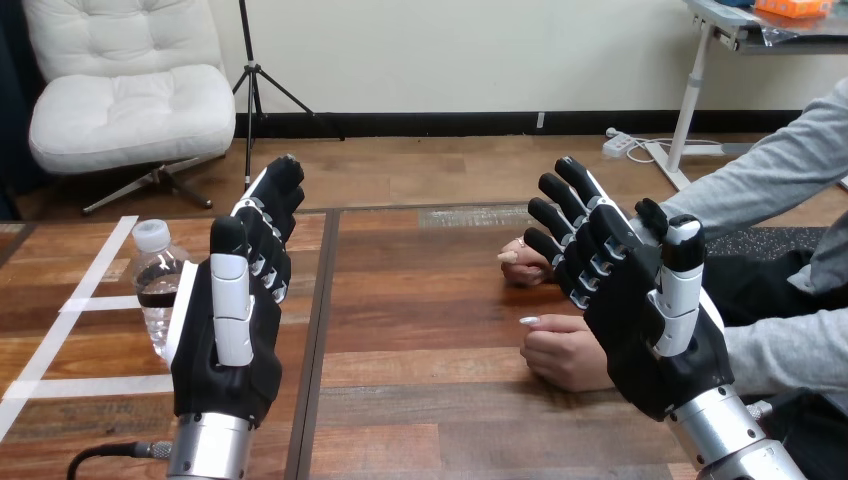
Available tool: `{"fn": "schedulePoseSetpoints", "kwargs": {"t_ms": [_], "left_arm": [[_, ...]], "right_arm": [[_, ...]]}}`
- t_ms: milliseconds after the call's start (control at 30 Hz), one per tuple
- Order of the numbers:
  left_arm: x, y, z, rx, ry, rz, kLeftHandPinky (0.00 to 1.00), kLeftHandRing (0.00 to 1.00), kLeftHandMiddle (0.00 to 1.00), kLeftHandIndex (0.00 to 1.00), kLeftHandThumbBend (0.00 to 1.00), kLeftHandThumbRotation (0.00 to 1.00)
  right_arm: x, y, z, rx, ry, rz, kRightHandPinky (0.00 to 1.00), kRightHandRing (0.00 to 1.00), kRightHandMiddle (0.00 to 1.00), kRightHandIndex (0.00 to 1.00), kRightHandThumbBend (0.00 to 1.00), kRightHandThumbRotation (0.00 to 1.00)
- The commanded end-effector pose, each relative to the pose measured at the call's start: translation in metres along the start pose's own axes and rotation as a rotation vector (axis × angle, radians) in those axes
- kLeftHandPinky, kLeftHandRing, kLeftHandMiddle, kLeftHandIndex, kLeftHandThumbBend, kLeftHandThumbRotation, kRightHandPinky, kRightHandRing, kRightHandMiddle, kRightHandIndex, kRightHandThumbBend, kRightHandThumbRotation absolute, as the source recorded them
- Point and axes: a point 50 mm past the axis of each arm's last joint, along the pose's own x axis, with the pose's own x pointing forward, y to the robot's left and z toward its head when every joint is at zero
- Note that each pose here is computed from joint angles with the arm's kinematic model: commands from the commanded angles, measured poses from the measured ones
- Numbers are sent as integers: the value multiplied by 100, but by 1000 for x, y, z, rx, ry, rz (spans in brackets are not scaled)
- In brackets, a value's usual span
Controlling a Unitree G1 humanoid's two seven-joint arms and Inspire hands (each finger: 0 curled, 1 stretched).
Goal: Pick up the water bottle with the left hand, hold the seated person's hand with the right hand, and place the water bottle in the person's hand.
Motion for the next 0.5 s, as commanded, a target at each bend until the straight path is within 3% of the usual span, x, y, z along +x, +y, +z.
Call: {"fn": "schedulePoseSetpoints", "kwargs": {"t_ms": [0, 467], "left_arm": [[12, -7, 12, 3, -73, -42, 100, 94, 91, 87, 74, 99], [12, -9, 15, -9, -77, -67, 100, 95, 92, 89, 75, 97]], "right_arm": [[8, 0, 14, -31, -71, 4, 100, 100, 100, 100, 100, 100], [9, 1, 14, -14, -83, 10, 100, 100, 100, 100, 100, 100]]}}
